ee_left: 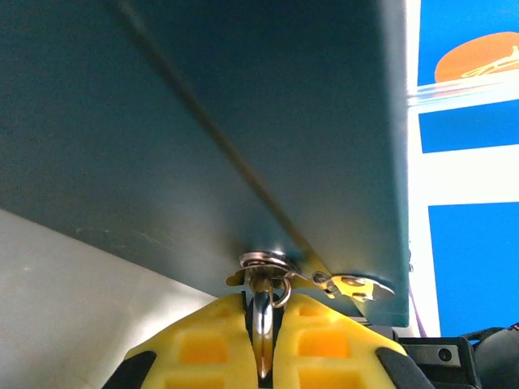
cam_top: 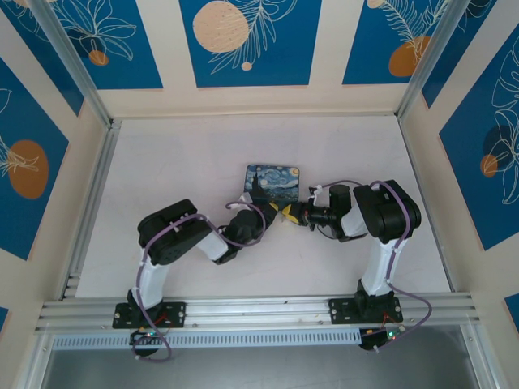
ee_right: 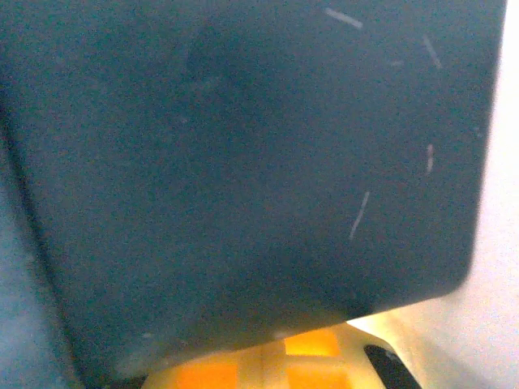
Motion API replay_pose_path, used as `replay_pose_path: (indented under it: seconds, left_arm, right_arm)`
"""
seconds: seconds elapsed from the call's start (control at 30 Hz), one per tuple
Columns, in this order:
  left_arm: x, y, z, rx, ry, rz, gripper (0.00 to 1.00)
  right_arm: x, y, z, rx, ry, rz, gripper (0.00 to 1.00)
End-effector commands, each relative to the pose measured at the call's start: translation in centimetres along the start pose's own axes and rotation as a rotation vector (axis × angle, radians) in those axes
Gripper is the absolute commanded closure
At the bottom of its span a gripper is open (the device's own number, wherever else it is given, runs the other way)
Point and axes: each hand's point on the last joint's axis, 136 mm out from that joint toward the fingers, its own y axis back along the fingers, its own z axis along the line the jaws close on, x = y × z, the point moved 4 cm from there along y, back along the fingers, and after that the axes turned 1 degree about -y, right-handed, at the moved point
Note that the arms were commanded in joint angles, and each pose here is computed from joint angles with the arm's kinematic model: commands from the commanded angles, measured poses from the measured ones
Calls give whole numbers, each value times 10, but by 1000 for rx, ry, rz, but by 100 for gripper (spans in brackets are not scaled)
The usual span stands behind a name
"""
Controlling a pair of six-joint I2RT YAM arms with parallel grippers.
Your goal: Unlock the padlock with the key
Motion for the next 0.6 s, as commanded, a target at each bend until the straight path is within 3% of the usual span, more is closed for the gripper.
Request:
replay_pose_path:
  seconds: [0.0, 0.27, 0.57]
  left_arm:
    - [24, -3, 31, -96, 13, 115, 100]
    - [27, -5, 29, -85, 30, 134, 100]
    - [30, -6, 28, -71, 33, 146, 100]
  right_arm:
    - [9, -1, -17, 82, -2, -21, 100]
    - [9, 1, -7, 159, 166, -89, 100]
    - [1, -4, 16, 88, 205, -122, 100]
